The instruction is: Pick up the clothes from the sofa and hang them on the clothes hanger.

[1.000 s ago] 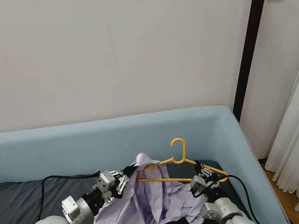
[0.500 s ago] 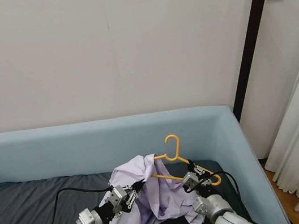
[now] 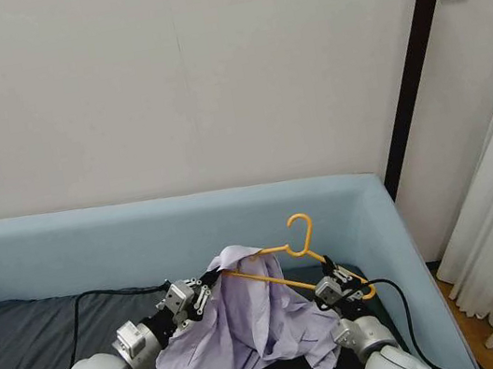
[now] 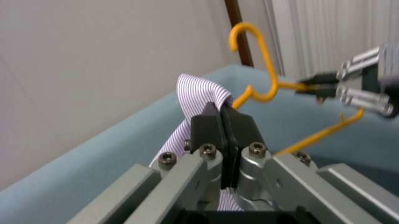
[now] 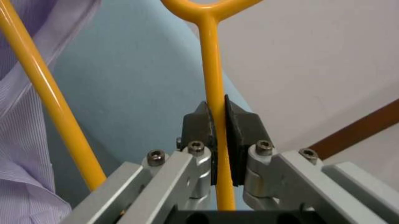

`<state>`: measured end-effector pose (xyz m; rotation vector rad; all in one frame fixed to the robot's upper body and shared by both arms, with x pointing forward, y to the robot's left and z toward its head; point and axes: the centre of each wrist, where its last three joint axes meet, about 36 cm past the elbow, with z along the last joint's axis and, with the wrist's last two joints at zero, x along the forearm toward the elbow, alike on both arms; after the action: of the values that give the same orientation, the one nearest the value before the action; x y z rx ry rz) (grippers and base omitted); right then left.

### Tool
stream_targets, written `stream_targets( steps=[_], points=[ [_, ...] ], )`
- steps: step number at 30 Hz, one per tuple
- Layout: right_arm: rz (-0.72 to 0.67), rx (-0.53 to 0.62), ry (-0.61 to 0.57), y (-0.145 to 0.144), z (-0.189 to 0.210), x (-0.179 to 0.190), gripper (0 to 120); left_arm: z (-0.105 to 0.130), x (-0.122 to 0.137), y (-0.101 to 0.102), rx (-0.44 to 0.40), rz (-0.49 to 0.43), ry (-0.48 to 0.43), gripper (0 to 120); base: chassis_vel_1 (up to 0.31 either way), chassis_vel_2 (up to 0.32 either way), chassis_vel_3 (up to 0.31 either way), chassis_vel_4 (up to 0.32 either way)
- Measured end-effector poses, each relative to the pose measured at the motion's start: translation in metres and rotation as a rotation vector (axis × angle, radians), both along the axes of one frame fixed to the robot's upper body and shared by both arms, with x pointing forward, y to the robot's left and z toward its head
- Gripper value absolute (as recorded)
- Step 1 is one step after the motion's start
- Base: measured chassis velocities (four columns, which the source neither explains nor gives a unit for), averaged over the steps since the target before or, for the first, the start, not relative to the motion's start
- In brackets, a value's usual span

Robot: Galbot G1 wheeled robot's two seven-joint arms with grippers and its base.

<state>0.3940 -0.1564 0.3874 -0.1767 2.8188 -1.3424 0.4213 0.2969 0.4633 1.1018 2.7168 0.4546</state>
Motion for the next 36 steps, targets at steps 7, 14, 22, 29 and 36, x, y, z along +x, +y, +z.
stream_targets(
  steps=[7, 14, 22, 29, 36],
  points=[
    [0.054, -0.001, -0.003, 0.019, -0.014, -0.005, 4, -0.011, 0.0, -0.035, -0.1, -0.068, 0.021, 0, 0.0, 0.0, 0.0, 0.0],
    [0.068, 0.04, -0.061, 0.015, -0.011, 0.004, 4, -0.028, 0.001, -0.028, -0.073, -0.033, 0.048, 0, 0.0, 0.0, 0.0, 0.0],
    [0.04, 0.045, -0.078, 0.005, 0.001, 0.006, 4, -0.019, 0.003, -0.032, -0.094, -0.021, 0.02, 0, 0.0, 0.0, 0.0, 0.0],
    [0.076, -0.014, -0.065, 0.015, -0.023, -0.006, 4, -0.001, 0.008, -0.04, -0.151, -0.021, -0.014, 0, 0.0, 0.0, 0.0, 0.0],
    [0.098, -0.014, -0.072, 0.026, -0.027, -0.008, 4, -0.011, 0.007, -0.041, -0.129, 0.017, 0.014, 0, 0.0, 0.0, 0.0, 0.0]
  ],
)
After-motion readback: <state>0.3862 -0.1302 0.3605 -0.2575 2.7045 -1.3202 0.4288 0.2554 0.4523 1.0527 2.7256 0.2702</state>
